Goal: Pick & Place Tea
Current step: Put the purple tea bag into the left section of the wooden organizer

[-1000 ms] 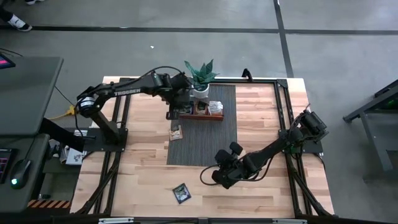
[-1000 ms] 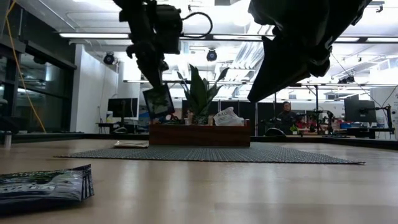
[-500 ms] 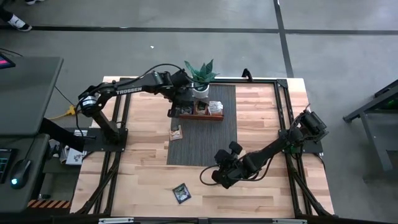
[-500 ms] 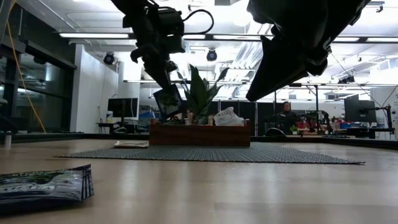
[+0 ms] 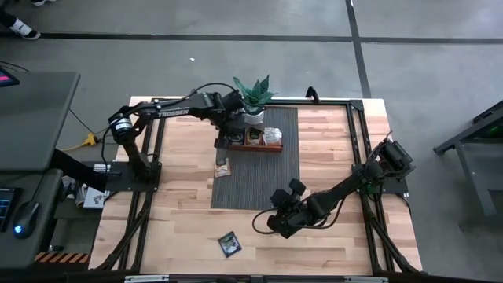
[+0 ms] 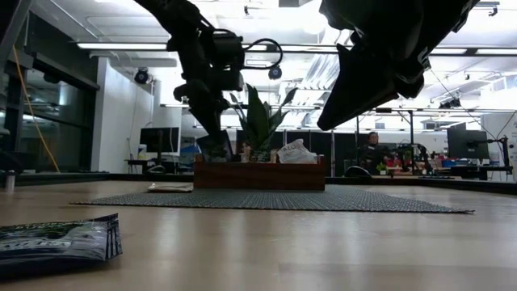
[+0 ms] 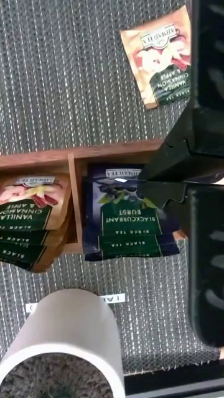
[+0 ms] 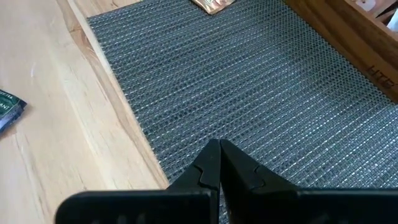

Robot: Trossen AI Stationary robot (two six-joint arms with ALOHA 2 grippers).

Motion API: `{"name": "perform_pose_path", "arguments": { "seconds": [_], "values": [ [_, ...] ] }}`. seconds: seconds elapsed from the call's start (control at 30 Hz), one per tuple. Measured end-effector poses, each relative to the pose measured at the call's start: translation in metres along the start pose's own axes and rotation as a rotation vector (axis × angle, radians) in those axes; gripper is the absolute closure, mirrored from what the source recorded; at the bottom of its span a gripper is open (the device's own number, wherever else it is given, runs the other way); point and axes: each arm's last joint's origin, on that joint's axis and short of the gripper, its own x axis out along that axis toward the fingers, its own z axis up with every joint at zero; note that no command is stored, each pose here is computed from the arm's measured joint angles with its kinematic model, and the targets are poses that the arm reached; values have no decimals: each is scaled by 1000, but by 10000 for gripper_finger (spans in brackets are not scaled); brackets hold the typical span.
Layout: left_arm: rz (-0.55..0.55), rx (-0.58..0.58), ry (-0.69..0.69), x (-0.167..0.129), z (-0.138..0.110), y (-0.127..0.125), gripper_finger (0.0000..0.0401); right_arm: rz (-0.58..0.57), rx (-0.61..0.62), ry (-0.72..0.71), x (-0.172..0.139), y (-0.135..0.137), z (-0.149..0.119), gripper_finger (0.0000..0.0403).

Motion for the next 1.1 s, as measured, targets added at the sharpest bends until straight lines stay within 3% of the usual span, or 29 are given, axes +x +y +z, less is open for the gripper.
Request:
{"name": "perform_pose_path", "arguments": {
  "seconds": [0.3,0.53,0.8,0.93,1.1],
  "values": [
    [39,-13,-12,0,2,2,396,0,-1,0,0,0,0,403],
    [36,18,5,0,1,2,352,0,-4,1,0,0,0,403],
    [124,-17,58,-2,-1,4,310,1,-7,1,0,0,0,403],
    [97,-69,30,-17,-2,-1,309,1,-8,1,0,0,0,403],
    [-47,-151,-41,-33,-3,-15,314,10,-16,-3,0,1,0,403]
  ]
}}
